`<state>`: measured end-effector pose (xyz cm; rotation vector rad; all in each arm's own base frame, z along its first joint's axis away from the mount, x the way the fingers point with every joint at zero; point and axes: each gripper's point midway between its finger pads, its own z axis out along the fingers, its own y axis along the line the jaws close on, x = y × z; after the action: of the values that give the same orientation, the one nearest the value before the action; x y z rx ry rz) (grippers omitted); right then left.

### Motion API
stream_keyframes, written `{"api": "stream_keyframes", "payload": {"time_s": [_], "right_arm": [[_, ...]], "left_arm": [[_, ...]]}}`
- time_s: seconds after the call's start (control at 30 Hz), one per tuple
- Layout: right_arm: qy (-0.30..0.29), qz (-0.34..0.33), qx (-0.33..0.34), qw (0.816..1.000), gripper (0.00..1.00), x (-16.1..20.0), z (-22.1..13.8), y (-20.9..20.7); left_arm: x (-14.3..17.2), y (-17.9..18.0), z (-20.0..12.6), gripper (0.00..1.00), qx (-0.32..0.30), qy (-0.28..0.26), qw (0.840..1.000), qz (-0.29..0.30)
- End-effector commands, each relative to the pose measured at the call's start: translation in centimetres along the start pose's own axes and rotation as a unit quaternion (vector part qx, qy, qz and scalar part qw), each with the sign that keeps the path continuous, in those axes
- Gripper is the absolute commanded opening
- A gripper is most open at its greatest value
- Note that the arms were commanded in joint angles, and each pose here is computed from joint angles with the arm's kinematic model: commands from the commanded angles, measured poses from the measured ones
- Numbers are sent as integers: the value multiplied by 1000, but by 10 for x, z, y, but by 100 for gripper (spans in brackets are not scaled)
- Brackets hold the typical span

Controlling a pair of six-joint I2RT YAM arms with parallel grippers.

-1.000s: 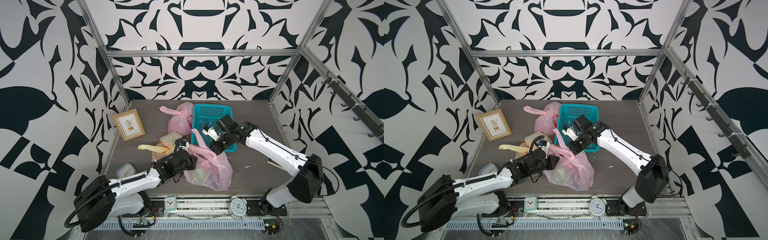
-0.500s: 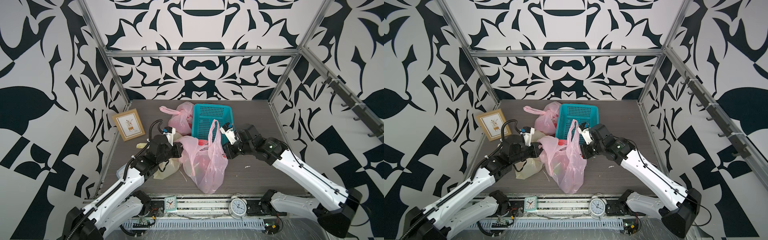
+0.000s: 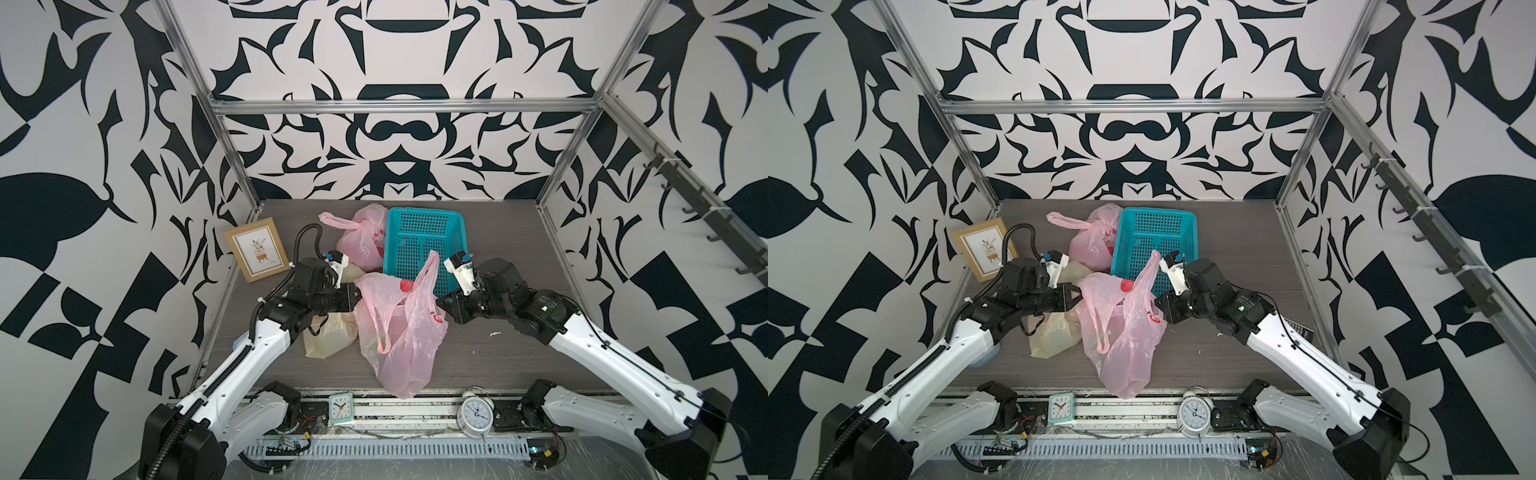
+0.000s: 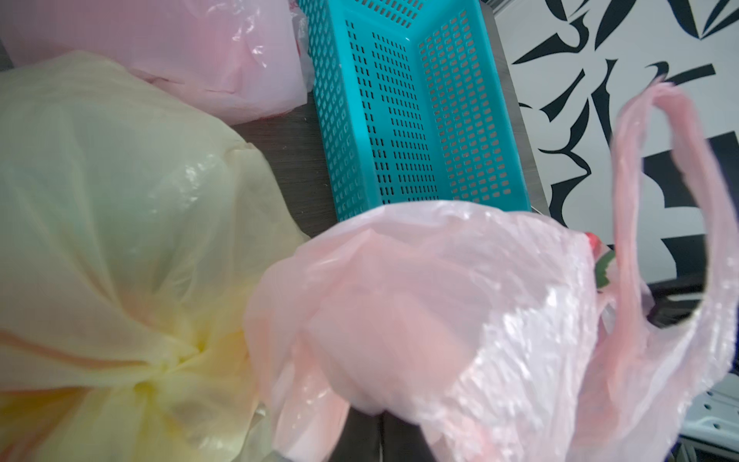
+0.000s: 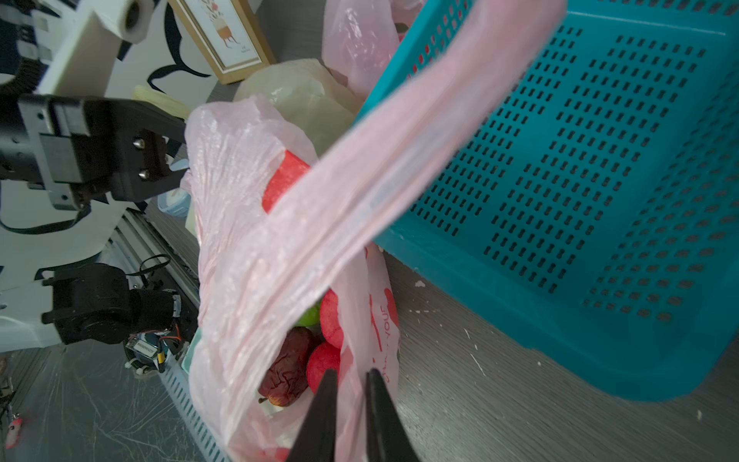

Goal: Untie the knot of a plastic bag & take out the apple
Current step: Untie the plastic bag at the center of the board.

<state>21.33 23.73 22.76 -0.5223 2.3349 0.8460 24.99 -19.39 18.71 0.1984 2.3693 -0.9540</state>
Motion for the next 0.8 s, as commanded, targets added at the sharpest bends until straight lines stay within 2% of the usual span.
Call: {"api": "stream_keyframes", "payload": {"time_s": [0.0,0.1,0.13,0.23,0.33,0.47,0.5,0.7,0.73,0.77], "right_arm": [[-53,-12,-51,997,34,-32,-11,27],[-65,-12,-49,997,56,-38,-18,29],[-68,-10,-47,997,61,-40,-20,29],[-70,1,-60,996,69,-44,-21,35],[-60,11,-62,996,71,-45,-14,35],[-52,20,-45,997,73,-48,0,27],[-52,21,-41,998,74,-50,4,26],[-40,15,-7,999,75,-66,25,16],[-38,13,-6,999,74,-67,28,16],[-36,8,-4,999,68,-68,31,16]], "left_arm": [[4,-14,-20,29,10,19,1000,21],[7,-23,-35,60,14,23,999,32],[8,-25,-39,66,15,24,999,36],[8,-32,-50,76,20,24,998,46],[4,-33,-54,82,17,12,998,59],[-5,-33,-48,84,17,0,997,79],[-7,-34,-45,88,21,2,996,81],[-15,-36,-24,91,37,27,995,86],[-17,-39,-23,90,42,26,995,88],[-20,-42,-22,88,50,24,994,91]]}}
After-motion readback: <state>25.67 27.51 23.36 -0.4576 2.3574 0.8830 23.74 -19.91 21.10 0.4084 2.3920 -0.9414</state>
